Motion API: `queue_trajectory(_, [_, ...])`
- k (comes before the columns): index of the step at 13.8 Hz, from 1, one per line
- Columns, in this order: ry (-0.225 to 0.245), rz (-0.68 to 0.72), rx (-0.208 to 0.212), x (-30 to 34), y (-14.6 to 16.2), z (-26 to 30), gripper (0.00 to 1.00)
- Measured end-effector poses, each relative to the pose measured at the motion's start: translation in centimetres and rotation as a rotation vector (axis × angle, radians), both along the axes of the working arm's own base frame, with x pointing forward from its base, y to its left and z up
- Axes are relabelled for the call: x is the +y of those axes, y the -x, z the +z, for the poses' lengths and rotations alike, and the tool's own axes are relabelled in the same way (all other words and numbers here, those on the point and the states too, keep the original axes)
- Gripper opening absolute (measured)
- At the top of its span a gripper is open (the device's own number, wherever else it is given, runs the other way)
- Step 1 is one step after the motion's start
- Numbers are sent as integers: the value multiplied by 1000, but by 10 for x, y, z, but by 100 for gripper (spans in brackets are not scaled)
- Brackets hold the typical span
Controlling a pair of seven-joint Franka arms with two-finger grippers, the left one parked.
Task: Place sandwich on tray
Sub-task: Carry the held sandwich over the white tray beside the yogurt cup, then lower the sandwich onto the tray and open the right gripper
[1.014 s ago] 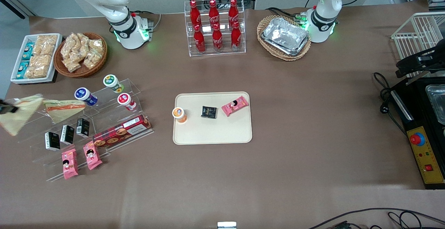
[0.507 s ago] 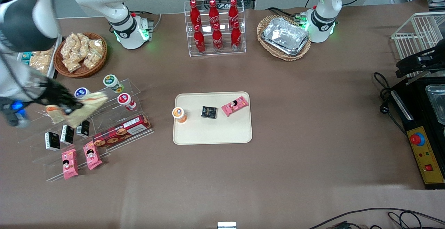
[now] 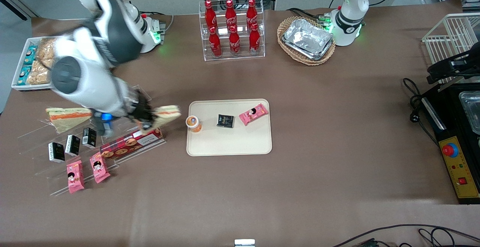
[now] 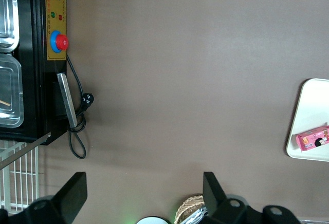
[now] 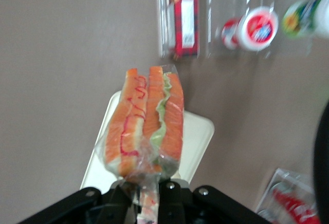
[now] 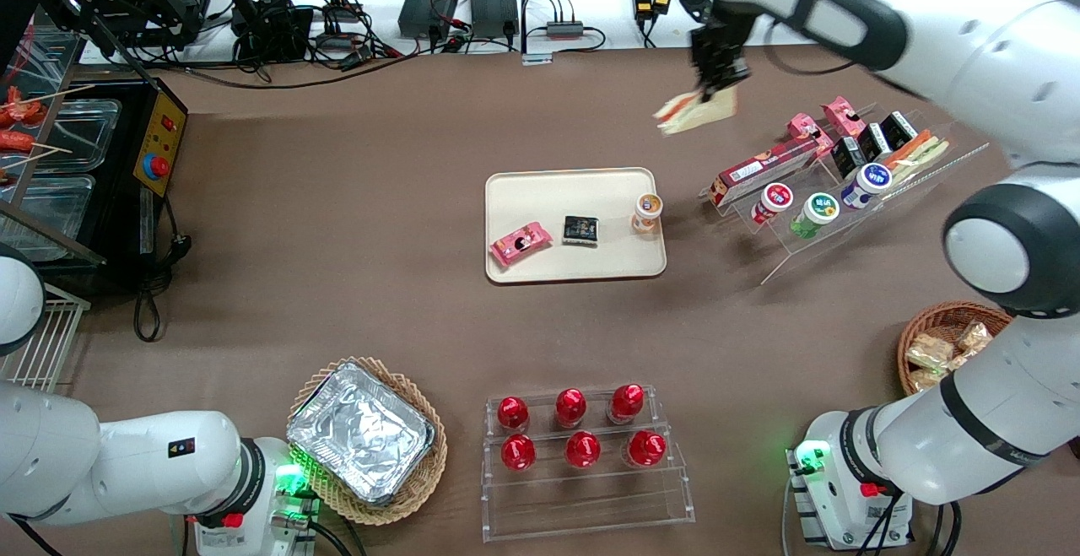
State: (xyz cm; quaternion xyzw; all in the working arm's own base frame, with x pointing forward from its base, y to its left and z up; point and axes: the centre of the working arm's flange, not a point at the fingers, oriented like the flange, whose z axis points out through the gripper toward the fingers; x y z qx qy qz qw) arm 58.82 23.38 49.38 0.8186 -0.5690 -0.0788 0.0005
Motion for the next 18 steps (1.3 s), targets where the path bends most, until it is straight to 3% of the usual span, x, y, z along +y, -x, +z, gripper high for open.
queue_trajectory(6, [5,-124,-40,119,7,-101,15])
queue_trajectory(10, [-6,-185,-88,149,2,-159,15])
queue_trajectory(12, [17,-248,-100,158,2,-188,15])
queue_trajectory(14, [50,-302,-137,167,3,-216,15])
queue_trajectory(18, [56,-335,-153,174,3,-242,15])
